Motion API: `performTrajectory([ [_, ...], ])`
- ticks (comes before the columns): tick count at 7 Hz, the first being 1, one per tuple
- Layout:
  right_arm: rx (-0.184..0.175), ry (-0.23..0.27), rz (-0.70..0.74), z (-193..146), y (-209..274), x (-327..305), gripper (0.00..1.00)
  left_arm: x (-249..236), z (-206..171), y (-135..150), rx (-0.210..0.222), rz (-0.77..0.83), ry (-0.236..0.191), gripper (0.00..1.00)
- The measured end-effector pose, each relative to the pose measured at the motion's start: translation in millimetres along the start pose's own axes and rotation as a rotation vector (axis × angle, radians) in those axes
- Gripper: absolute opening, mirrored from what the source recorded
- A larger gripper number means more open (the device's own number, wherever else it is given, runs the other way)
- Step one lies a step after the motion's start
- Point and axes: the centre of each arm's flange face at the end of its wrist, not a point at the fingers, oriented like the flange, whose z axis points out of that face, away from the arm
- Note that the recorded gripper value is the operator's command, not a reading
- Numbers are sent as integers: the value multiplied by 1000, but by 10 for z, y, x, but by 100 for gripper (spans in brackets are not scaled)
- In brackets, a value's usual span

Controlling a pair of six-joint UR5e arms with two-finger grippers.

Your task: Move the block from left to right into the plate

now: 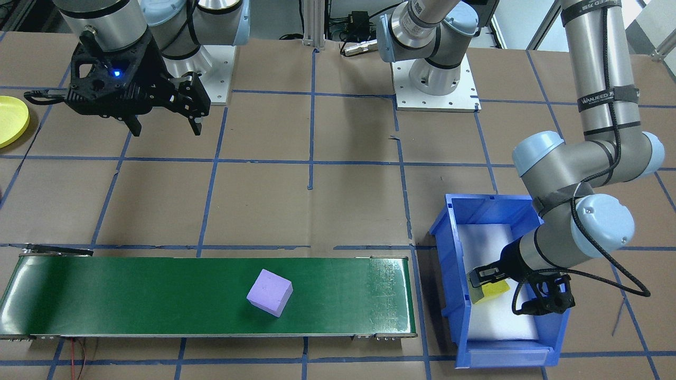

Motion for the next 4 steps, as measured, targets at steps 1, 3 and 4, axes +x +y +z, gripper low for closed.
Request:
performTrajectory([
  [1, -1, 0, 0, 3, -3, 3, 100, -45, -131, -20, 21, 9, -4, 18],
  [3, -1, 0, 0, 6, -4, 6, 100, -77, -628, 86, 62, 1, -11, 18],
  [4, -3, 0, 0, 14, -3, 5, 100, -50, -883, 206, 69, -1, -9, 18],
])
